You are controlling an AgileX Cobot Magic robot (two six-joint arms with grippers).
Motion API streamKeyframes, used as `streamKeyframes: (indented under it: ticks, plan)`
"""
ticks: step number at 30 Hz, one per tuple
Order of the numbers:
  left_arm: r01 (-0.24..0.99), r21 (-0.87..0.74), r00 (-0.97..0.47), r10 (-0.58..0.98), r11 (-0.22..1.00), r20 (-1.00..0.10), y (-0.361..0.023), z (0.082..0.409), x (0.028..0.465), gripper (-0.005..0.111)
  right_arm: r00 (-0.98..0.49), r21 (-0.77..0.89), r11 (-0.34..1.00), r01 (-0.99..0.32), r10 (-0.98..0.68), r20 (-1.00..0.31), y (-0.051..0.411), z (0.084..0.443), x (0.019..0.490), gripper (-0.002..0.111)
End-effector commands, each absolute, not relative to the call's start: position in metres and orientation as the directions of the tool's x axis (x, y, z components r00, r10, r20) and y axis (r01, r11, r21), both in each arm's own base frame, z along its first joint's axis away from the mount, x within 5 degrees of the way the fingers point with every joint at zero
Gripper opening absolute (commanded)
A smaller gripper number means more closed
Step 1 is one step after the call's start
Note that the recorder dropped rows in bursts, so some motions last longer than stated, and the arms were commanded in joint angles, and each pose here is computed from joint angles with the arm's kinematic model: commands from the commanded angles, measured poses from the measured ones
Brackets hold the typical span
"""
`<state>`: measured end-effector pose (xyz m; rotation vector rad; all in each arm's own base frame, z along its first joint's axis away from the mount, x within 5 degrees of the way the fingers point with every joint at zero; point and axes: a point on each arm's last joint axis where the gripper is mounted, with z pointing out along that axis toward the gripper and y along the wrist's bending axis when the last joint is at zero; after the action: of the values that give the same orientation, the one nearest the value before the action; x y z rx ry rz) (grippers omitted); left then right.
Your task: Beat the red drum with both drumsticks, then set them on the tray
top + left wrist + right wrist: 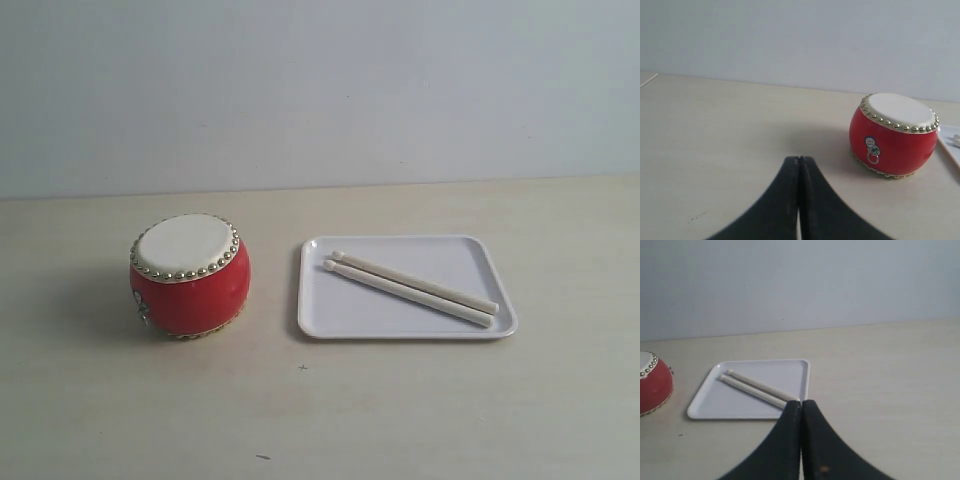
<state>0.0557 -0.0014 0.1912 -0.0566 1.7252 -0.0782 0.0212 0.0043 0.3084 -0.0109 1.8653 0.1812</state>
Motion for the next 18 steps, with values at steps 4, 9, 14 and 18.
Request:
streamKeyframes:
  ticks: [4, 9, 14, 18]
  plan:
    - [0.004, -0.078, -0.149, -0.076, 0.997, -0.986, -0.001, 0.192, 0.055, 0.0, -0.169, 0.026, 0.999, 0.026, 0.03, -0.985, -0.003, 0.309, 0.028, 0.0]
    - [0.004, -0.078, -0.149, -0.076, 0.997, -0.986, -0.001, 0.192, 0.055, 0.0, -0.029, 0.015, 0.97, 0.243, 0.023, -0.999, -0.013, 0.281, 0.048, 0.0]
    - [0.004, -0.078, -0.149, -0.076, 0.997, -0.986, -0.001, 0.192, 0.055, 0.0, 0.02, 0.052, 0.945, 0.324, 0.048, -0.999, -0.019, 0.246, 0.055, 0.0]
    - [0.004, -0.078, -0.149, -0.076, 0.997, -0.986, -0.001, 0.192, 0.055, 0.0, 0.021, 0.062, 0.936, 0.346, 0.058, -0.998, -0.02, 0.218, 0.054, 0.0]
